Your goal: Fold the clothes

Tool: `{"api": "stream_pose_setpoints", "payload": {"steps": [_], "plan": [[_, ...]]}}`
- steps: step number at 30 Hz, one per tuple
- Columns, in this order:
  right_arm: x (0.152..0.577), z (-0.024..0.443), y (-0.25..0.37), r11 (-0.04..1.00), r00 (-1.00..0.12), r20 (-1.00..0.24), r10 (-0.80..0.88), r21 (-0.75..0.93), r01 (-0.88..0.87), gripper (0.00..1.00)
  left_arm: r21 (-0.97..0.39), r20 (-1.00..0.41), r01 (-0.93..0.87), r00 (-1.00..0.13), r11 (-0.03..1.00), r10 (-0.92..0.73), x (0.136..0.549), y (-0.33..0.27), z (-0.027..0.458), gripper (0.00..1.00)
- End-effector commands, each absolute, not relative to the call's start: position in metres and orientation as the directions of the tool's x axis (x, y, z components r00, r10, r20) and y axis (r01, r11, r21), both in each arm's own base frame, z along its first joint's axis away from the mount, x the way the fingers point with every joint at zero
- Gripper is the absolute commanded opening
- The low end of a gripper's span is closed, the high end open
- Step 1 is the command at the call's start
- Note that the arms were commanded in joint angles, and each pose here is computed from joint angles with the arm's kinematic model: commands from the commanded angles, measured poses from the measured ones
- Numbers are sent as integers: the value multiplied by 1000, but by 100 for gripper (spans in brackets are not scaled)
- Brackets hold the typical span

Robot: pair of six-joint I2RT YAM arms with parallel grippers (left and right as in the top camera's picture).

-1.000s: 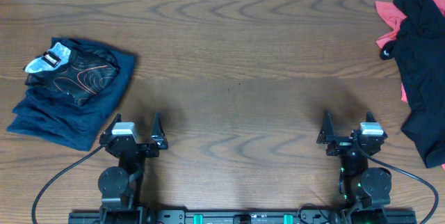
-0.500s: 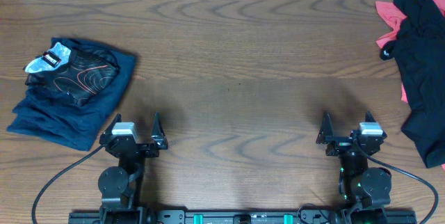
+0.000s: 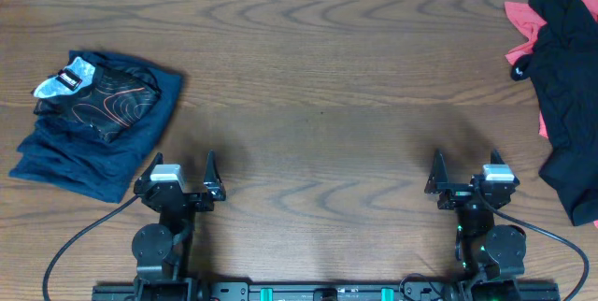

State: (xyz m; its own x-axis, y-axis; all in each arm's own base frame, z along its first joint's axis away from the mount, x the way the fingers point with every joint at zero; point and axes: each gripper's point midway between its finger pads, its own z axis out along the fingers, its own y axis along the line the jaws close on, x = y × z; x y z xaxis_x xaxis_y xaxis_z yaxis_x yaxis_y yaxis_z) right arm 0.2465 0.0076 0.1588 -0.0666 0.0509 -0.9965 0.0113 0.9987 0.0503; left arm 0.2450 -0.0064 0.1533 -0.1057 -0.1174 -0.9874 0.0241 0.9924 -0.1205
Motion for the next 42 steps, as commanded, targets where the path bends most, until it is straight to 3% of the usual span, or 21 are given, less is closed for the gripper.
{"api": "stream_pose_setpoints", "payload": {"steps": [1, 10, 15, 22, 29, 33, 38, 42], "plan": [[247, 152, 8, 999, -94, -995, 44, 43, 10, 99, -121, -982, 25, -151, 992, -116, 244, -8, 138, 98], [249, 145, 6, 999, -151, -988, 38, 35, 22, 99, -235, -959, 16, -166, 972, -229, 243, -10, 141, 98], [249, 151, -6, 996, -252, -967, 26, 3, 92, 99, -251, -939, 12, -245, 968, -241, 239, -13, 145, 98], [256, 167, -28, 976, -470, -882, 33, -72, 204, 99, -246, -866, -42, -439, 968, -239, 245, -13, 166, 98], [296, 172, -56, 963, -689, -713, 131, -73, 258, 99, -214, -673, -118, -701, 970, -234, 265, -13, 184, 98], [336, 186, -57, 983, -709, -701, 78, -65, 172, 99, -198, -582, -144, -779, 970, -234, 277, -13, 188, 98], [395, 208, -75, 978, -574, -818, 39, -86, 189, 99, -193, -543, -156, -805, 969, -238, 290, -13, 180, 98], [427, 176, -110, 961, -565, -822, 71, -96, 260, 95, -190, -529, -159, -815, 969, -238, 292, -13, 175, 98]]}}
